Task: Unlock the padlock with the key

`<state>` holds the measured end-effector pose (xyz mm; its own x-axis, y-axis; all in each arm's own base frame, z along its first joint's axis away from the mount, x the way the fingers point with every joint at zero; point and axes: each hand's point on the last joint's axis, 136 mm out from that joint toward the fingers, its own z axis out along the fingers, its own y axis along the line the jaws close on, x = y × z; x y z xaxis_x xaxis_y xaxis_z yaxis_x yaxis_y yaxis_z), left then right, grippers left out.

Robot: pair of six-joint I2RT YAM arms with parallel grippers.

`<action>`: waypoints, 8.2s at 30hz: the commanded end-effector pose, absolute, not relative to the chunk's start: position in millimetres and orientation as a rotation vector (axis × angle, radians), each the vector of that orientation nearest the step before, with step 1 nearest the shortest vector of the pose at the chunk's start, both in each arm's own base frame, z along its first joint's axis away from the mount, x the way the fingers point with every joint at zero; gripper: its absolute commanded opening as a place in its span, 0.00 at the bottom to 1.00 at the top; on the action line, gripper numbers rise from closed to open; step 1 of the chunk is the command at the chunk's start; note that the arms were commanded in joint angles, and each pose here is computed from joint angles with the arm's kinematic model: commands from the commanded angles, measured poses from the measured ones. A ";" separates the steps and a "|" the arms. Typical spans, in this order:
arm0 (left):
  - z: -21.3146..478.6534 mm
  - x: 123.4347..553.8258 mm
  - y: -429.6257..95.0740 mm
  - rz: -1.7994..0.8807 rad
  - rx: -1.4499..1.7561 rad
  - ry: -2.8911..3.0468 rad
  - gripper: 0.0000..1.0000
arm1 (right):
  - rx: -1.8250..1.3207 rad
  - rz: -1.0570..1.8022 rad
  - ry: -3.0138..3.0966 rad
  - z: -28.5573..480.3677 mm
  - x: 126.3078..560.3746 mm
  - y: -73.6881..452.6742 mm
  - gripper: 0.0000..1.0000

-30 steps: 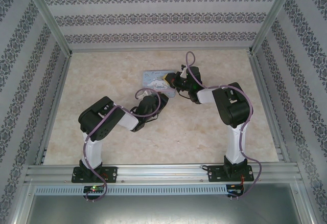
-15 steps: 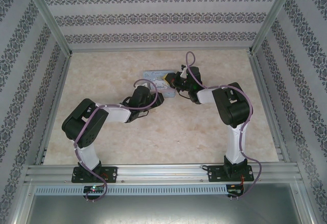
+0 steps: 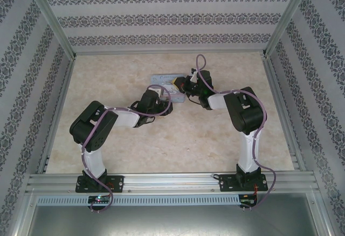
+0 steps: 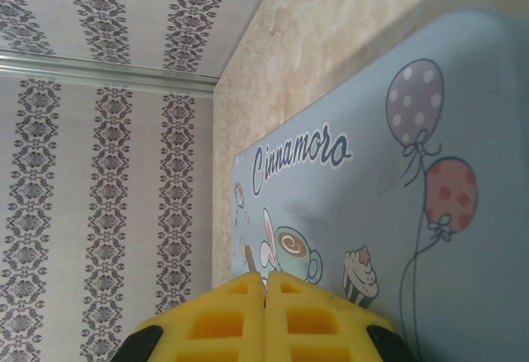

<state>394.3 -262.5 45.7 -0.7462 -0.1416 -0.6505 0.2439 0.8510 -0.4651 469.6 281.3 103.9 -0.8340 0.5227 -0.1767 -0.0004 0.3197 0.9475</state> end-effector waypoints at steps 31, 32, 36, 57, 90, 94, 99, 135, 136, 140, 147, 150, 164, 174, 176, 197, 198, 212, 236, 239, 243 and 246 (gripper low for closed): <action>41.5 424.9 -284.0 -0.788 0.063 2.254 0.52 | 0.581 1.486 2.343 38.1 442.7 281.6 0.00; 42.6 425.8 -284.9 -0.804 0.050 2.248 0.53 | 0.579 1.486 2.344 38.3 442.2 281.9 0.00; 45.6 425.4 -287.1 -0.849 0.012 2.236 0.52 | 0.581 1.486 2.343 38.3 442.2 281.5 0.00; 25.0 433.6 -253.9 -0.505 0.022 2.342 0.57 | 0.579 1.491 2.342 38.5 442.3 284.2 0.00; 52.1 443.8 -253.1 -0.447 0.181 2.245 0.64 | 0.591 1.481 2.359 30.4 440.5 283.8 0.00; 43.9 442.6 -258.1 -0.482 0.182 2.258 0.65 | 0.593 1.481 2.363 29.1 439.7 283.6 0.00; 36.6 440.7 -271.8 -0.578 0.192 2.280 0.65 | 0.597 1.479 2.364 28.4 439.8 282.6 0.00; 74.8 429.4 -274.1 -1.168 -0.346 2.055 0.57 | 0.606 1.477 2.370 21.7 437.5 282.1 0.00; 75.2 429.9 -273.2 -1.177 -0.362 2.045 0.57 | 0.607 1.477 2.370 21.2 437.4 281.9 0.00; 77.0 429.2 -270.0 -1.203 -0.412 2.015 0.55 | 0.609 1.475 2.369 20.9 437.3 281.2 0.00; 79.7 428.2 -265.5 -1.234 -0.468 1.977 0.53 | 0.612 1.478 2.370 20.0 437.2 281.4 0.00; 80.9 427.3 -266.5 -1.252 -0.479 1.966 0.52 | 0.612 1.477 2.372 18.6 436.7 281.5 0.00; 68.1 429.9 -271.4 -1.279 -0.537 1.957 0.45 | 0.619 1.479 2.377 15.1 438.0 284.1 0.00; 63.5 428.4 -273.8 -1.286 -0.568 1.947 0.53 | 0.619 1.479 2.377 14.6 438.3 284.4 0.00; 64.7 427.3 -275.4 -1.298 -0.569 1.942 0.52 | 0.619 1.480 2.378 14.6 437.7 284.1 0.00; 68.7 422.9 -268.0 -1.294 -0.672 1.891 0.38 | 0.623 1.479 2.384 11.4 437.8 285.0 0.00; 69.7 422.6 -268.7 -1.294 -0.671 1.891 0.38 | 0.623 1.479 2.384 11.5 437.9 285.1 0.00; 58.2 424.2 -267.2 -1.259 -0.714 1.908 0.32 | 0.625 1.481 2.385 10.2 436.9 286.0 0.00; 54.9 421.3 -269.1 -1.240 -0.701 1.944 0.09 | 0.621 1.493 2.374 14.6 437.7 285.8 0.00; 55.7 420.2 -268.4 -1.242 -0.707 1.947 0.02 | 0.612 1.510 2.358 23.3 439.2 286.7 0.00; 56.5 416.7 -265.7 -1.220 -0.714 1.967 0.00 | 0.573 1.535 2.288 57.2 447.3 284.9 0.00; 55.0 414.9 -263.4 -1.203 -0.721 1.982 0.00 | 0.514 1.565 2.213 99.1 453.1 283.4 0.00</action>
